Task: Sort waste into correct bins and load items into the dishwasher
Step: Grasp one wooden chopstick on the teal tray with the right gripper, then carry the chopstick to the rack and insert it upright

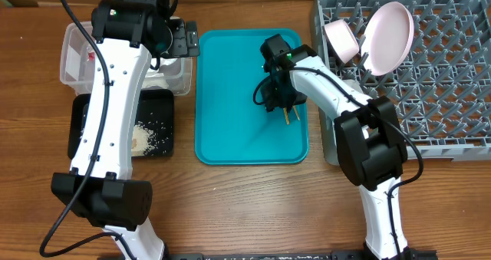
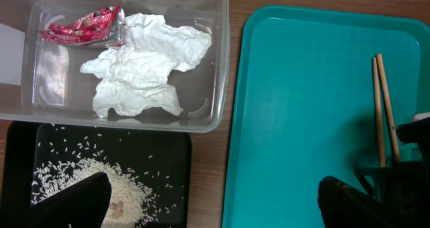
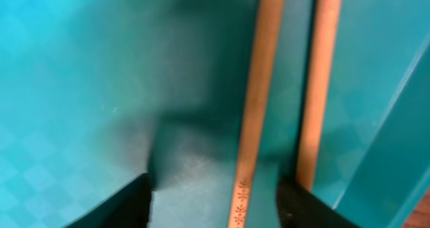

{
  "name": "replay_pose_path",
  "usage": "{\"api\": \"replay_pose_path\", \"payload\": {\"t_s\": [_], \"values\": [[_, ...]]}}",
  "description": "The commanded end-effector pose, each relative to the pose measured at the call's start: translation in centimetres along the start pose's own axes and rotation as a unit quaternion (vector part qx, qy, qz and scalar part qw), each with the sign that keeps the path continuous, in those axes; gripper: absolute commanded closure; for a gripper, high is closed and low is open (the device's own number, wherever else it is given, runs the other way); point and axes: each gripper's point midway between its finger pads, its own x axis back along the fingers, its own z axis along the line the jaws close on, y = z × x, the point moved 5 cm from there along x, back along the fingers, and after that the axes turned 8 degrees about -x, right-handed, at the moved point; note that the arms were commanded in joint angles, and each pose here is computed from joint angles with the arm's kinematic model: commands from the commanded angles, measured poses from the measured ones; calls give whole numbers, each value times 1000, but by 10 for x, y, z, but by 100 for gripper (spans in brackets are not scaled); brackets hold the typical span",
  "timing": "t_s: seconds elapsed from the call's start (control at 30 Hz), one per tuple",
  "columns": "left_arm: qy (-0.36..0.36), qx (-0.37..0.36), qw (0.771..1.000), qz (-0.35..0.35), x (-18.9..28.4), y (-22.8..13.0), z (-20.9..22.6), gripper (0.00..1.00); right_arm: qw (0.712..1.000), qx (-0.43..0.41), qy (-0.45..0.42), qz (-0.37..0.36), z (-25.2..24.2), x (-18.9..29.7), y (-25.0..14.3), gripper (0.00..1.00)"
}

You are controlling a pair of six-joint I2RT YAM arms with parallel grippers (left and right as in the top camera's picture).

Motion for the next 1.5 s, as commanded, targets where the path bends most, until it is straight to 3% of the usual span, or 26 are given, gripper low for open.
{"api": "replay_pose_path", "payload": {"t_s": [0.0, 0.27, 0.4, 0.53, 0.67, 0.73, 0.9, 1.17, 1.3, 1.47], "values": [[1, 8, 1000, -17, 11, 3, 1, 0, 999, -6, 13, 33, 0, -13, -10, 49], [1, 8, 1000, -17, 11, 3, 1, 0, 997, -9, 23, 72, 2, -10, -23, 96], [1, 8, 1000, -17, 11, 3, 1, 0, 998, -8, 27, 61, 5, 11, -15, 96], [1, 8, 1000, -17, 11, 3, 1, 0, 999, -3, 46, 5, 13, 74, 5, 96], [1, 8, 1000, -17, 11, 3, 1, 0, 994, -6, 66, -83, 11, 168, 21, 96], [1, 8, 1000, -17, 11, 3, 1, 0, 987, -25, 74, -143, -8, 237, 20, 96], [1, 8, 1000, -17, 11, 3, 1, 0, 976, -90, 65, -185, -63, 305, -2, 96], [1, 8, 1000, -17, 11, 3, 1, 0, 959, -145, 88, -226, -113, 354, -43, 96], [1, 8, 1000, -17, 11, 3, 1, 0, 961, -176, 18, -214, -139, 350, -78, 96], [1, 8, 1000, -17, 11, 3, 1, 0, 961, -209, -109, -142, -176, 307, -111, 96]]}}
